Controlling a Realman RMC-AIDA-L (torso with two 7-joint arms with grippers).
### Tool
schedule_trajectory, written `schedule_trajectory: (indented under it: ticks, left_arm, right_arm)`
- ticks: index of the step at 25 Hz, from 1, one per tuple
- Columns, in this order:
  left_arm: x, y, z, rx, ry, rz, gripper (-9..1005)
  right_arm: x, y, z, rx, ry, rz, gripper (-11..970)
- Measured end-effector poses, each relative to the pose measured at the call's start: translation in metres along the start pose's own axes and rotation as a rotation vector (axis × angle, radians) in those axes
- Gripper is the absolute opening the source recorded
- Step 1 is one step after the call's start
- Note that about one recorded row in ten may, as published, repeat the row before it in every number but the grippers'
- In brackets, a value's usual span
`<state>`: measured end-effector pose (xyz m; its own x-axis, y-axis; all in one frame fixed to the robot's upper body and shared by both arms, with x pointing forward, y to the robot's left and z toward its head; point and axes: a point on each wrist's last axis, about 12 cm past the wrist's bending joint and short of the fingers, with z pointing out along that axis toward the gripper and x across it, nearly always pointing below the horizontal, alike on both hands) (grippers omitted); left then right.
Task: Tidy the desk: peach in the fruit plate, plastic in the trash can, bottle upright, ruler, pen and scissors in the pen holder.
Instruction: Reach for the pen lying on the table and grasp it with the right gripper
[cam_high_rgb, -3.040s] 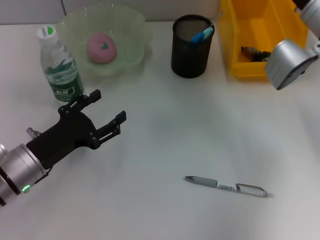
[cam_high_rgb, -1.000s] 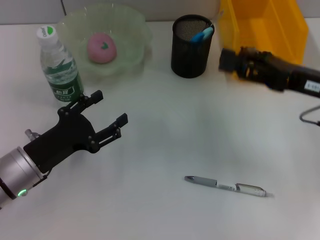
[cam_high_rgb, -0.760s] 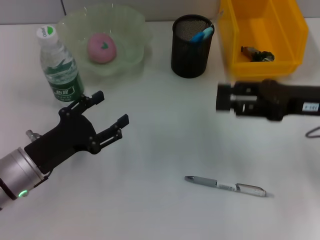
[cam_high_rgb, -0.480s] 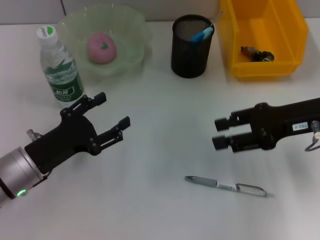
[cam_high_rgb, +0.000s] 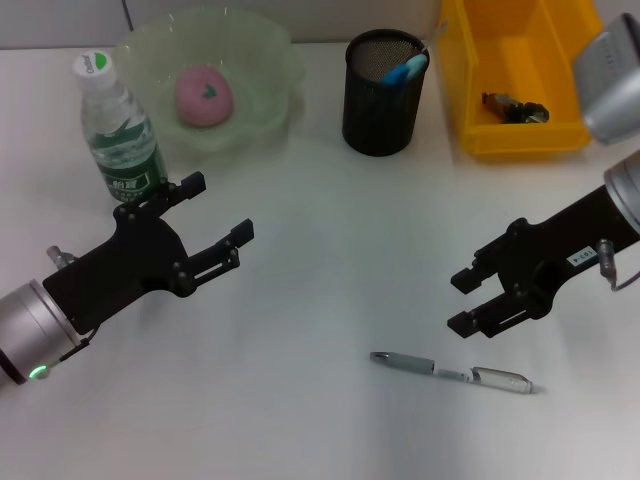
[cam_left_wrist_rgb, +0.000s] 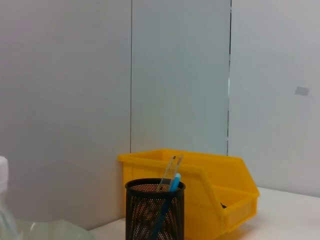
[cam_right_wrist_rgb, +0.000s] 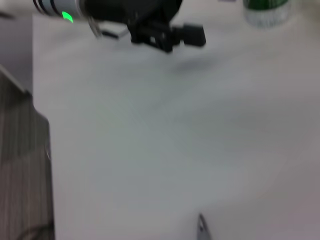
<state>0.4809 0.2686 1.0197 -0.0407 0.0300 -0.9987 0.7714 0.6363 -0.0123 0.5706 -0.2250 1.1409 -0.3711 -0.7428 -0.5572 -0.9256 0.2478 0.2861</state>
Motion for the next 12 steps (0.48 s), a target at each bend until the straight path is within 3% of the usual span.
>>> schedule_trajectory:
  ticks: [12]
  left_arm:
    - [0.0, 0.001, 0.001, 0.006, 0.011, 0.007, 827]
  right_arm:
    - [-0.027, 0.002, 0.015, 0.017, 0.226, -0.131, 597]
